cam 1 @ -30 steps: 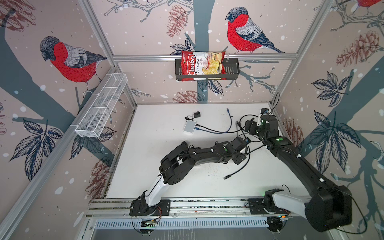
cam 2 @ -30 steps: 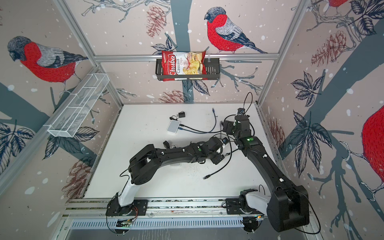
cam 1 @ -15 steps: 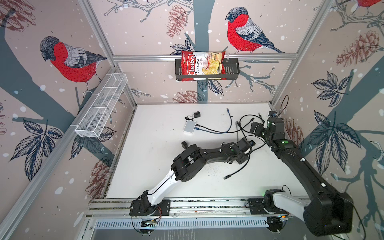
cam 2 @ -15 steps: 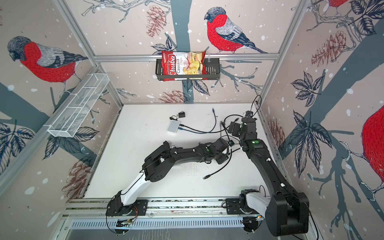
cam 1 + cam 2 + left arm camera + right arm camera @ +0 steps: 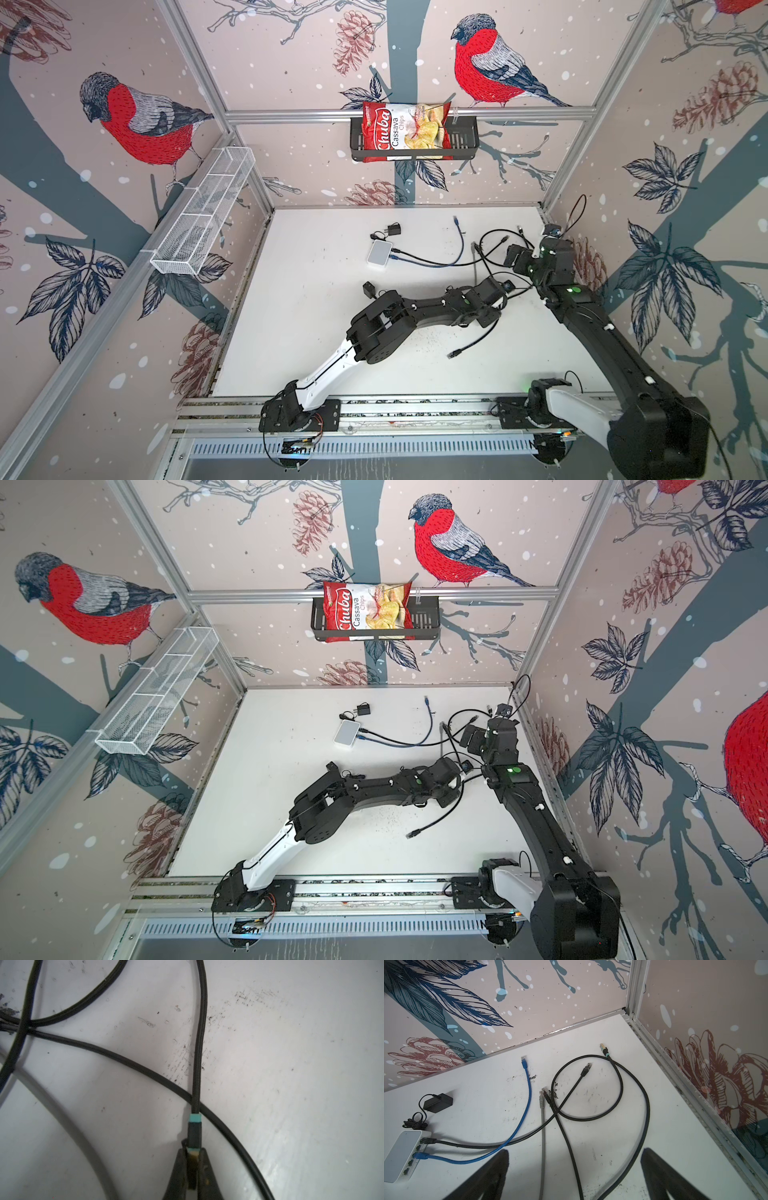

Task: Insert the plug into the switch port
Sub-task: 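Reach the left gripper to the black cable's green-banded plug while the right arm moves away, then grasp the green-banded plug with the left gripper and lift it toward the right gripper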

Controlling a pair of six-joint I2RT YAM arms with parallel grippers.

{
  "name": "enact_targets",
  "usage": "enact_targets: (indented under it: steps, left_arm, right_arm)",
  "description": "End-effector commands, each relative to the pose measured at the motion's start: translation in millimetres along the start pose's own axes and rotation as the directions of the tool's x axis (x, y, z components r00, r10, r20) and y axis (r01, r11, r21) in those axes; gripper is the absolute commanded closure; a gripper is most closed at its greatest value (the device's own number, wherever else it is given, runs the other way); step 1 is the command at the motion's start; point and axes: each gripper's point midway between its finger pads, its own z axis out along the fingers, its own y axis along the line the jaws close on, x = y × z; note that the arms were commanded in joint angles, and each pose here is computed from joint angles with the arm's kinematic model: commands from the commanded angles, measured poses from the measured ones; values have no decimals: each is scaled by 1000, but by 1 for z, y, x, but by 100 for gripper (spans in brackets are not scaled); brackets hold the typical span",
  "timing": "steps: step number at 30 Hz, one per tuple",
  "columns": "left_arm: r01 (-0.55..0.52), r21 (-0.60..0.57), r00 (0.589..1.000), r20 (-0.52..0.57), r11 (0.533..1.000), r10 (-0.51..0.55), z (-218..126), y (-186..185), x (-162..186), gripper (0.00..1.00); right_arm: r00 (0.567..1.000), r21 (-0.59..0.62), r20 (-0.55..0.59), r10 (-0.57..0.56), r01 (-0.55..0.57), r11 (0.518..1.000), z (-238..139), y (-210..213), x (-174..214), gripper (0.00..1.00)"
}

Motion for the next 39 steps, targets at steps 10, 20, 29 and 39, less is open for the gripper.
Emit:
enact_targets:
  steps: [10, 20, 29, 39]
  left_arm:
    - [-17, -23, 996, -86, 1000, 15, -5, 5, 27, 100]
    - [-15, -39, 1000, 7, 999, 15, -71, 13, -4, 100]
    - [159, 11, 987, 32, 987, -160, -141, 32, 26, 100]
    - [292, 53, 956, -21, 955, -291, -196, 47, 88, 100]
  right_arm:
    - [999, -4, 42, 8, -8, 1000, 0, -1, -9, 1]
    - [997, -134, 74, -32, 41, 990, -2, 21, -11, 1]
    - [964, -287, 177, -198, 243, 927, -14, 67, -9, 5]
    - [734, -396, 328, -595, 678, 619, -25, 157, 42, 10]
